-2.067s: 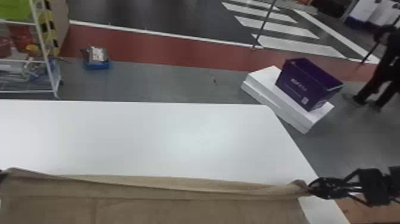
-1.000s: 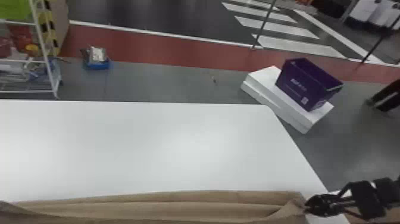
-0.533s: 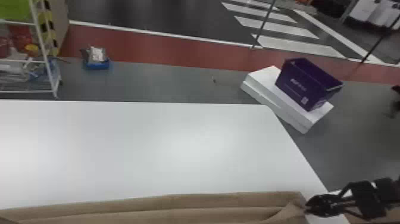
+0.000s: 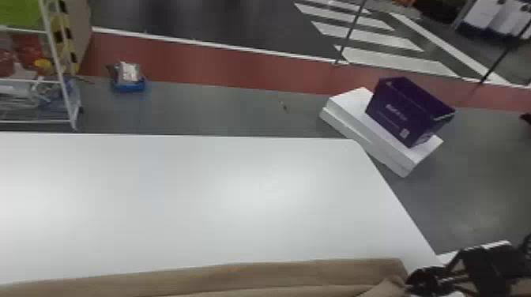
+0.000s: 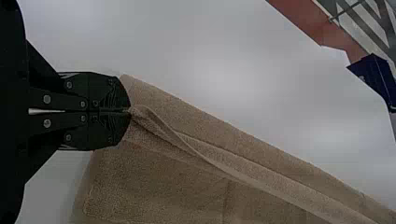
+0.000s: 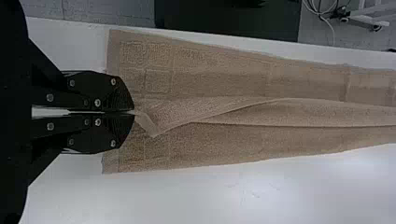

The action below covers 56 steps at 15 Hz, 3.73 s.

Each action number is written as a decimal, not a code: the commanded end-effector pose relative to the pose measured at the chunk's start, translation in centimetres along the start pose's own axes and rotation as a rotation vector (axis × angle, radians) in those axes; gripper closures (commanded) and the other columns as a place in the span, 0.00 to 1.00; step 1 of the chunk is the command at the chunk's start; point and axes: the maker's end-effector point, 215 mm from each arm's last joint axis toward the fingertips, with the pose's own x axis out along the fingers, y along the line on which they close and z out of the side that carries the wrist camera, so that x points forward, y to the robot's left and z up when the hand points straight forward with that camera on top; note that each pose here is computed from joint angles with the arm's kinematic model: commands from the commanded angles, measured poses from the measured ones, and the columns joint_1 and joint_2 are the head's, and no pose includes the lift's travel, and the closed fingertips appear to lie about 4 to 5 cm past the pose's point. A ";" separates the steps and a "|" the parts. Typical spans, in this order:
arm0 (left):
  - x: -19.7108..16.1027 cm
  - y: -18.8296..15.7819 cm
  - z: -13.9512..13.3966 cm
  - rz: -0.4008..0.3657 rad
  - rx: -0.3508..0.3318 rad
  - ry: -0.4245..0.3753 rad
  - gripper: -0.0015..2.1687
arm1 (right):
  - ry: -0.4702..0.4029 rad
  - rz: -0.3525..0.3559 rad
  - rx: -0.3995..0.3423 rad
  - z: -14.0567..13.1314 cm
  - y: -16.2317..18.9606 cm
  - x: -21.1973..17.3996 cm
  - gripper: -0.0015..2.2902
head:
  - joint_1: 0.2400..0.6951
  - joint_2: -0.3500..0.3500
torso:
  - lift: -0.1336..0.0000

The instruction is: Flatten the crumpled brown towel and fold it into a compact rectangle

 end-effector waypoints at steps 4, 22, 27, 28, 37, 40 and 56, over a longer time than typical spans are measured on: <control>0.3 -1.2 -1.0 -0.041 -0.022 0.025 0.38 | 0.014 0.038 -0.043 -0.1 1.1 0.6 0.05 | 1.00 0.00 | 0.07; -2.6 2.9 -2.2 0.122 -0.104 -0.027 0.04 | -0.215 -0.259 0.173 2.0 -4.5 -3.8 0.09 | 1.00 0.00 | 0.07; -1.7 6.3 -3.1 0.234 -0.341 -0.141 0.05 | -0.315 -0.292 0.455 1.1 -3.9 -2.7 0.10 | 1.00 0.03 | 0.07; -1.6 6.2 -3.0 0.231 -0.344 -0.153 0.05 | -0.322 -0.321 0.486 0.7 -3.9 -2.2 0.10 | 1.00 0.04 | 0.07; -1.4 7.2 -3.2 0.283 -0.575 -0.308 0.07 | -0.478 -0.512 0.600 1.8 -3.5 -0.8 0.10 | 1.00 0.10 | 0.07; 1.0 5.4 -2.6 0.193 -0.597 -0.291 0.11 | -0.470 -0.518 0.603 1.5 -3.4 -1.2 0.10 | 1.00 0.07 | 0.07; 9.8 -0.3 2.1 -0.127 -0.573 -0.169 0.75 | -0.453 -0.528 0.599 0.9 -2.8 -1.0 0.10 | 1.00 0.00 | 0.07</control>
